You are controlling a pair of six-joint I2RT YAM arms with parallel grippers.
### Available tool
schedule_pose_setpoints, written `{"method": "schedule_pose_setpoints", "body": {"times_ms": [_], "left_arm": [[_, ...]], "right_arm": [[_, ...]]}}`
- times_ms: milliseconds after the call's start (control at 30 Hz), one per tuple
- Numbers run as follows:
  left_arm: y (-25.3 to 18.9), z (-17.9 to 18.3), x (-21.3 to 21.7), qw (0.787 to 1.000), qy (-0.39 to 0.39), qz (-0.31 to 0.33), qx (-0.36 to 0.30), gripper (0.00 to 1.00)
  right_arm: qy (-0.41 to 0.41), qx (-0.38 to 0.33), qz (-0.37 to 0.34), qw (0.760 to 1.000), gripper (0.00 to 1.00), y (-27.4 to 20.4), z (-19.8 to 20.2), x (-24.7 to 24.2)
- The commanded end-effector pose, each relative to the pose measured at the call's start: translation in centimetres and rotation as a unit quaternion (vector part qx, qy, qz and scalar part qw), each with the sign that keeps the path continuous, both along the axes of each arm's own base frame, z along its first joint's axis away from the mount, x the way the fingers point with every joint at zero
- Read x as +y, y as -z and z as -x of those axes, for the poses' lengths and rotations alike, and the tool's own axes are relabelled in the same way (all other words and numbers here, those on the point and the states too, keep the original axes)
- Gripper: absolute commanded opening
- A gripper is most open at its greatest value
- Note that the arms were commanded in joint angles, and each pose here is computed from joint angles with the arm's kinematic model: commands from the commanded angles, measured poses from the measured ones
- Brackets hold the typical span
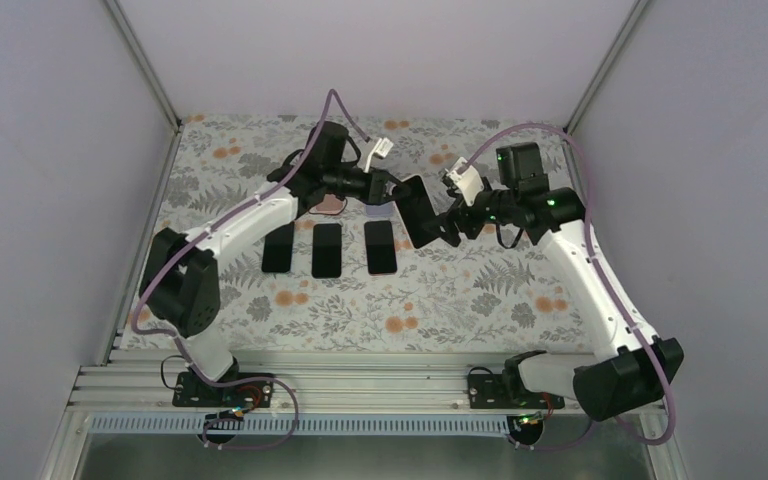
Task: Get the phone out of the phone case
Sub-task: Adjust the phone.
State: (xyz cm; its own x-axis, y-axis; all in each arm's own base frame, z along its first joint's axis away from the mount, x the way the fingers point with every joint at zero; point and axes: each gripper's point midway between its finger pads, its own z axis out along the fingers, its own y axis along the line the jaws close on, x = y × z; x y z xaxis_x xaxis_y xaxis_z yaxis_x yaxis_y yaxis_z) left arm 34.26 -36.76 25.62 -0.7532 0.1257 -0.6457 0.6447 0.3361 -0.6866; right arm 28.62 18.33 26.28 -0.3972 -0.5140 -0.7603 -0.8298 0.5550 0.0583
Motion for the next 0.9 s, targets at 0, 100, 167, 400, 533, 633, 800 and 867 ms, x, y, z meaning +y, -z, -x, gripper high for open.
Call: {"method": "schedule_pose_setpoints", "body": {"times_ms": [0,100,167,400,533,633,800,867], "left_arm": [[-7.1,3.9,0.8,0.986,0.084,0.034,-0.14,0.03],[-9.1,5.6,1.6,0.974,0.107,0.041,-0.194,0.02],[-10.3,6.9,2.2,0.965,0.124,0.045,-0.228,0.02],[-12.3,11.4,3.4,0.933,0.205,0.054,-0.289,0.02],[-11.6,12.3,2.7,0.925,0.232,0.031,-0.301,0.02],[-11.4,12.9,2.0,0.921,0.248,0.024,-0.3,0.02],[-10.5,13.7,1.0,0.912,0.265,0.008,-0.314,0.02],[-10.2,13.9,0.6,0.91,0.273,0.003,-0.31,0.02]], "right_arm": [[-0.06,0.006,-0.03,0.998,0.98,-2.8,2.8,1.0],[-0.077,0.009,-0.047,0.996,0.97,-3.7,3.6,1.2],[-0.091,0.008,-0.06,0.994,0.96,-4.2,4.1,1.5],[-0.144,0.018,-0.091,0.985,0.85,-5.3,6.1,2.5],[-0.164,0.029,-0.106,0.98,0.73,-5.4,6.9,3.2],[-0.174,0.032,-0.111,0.978,0.65,-5.9,7.2,3.6],[-0.186,0.044,-0.115,0.975,0.52,-5.6,7.9,4.1],[-0.188,0.048,-0.112,0.975,0.45,-5.3,8.1,4.2]]}}
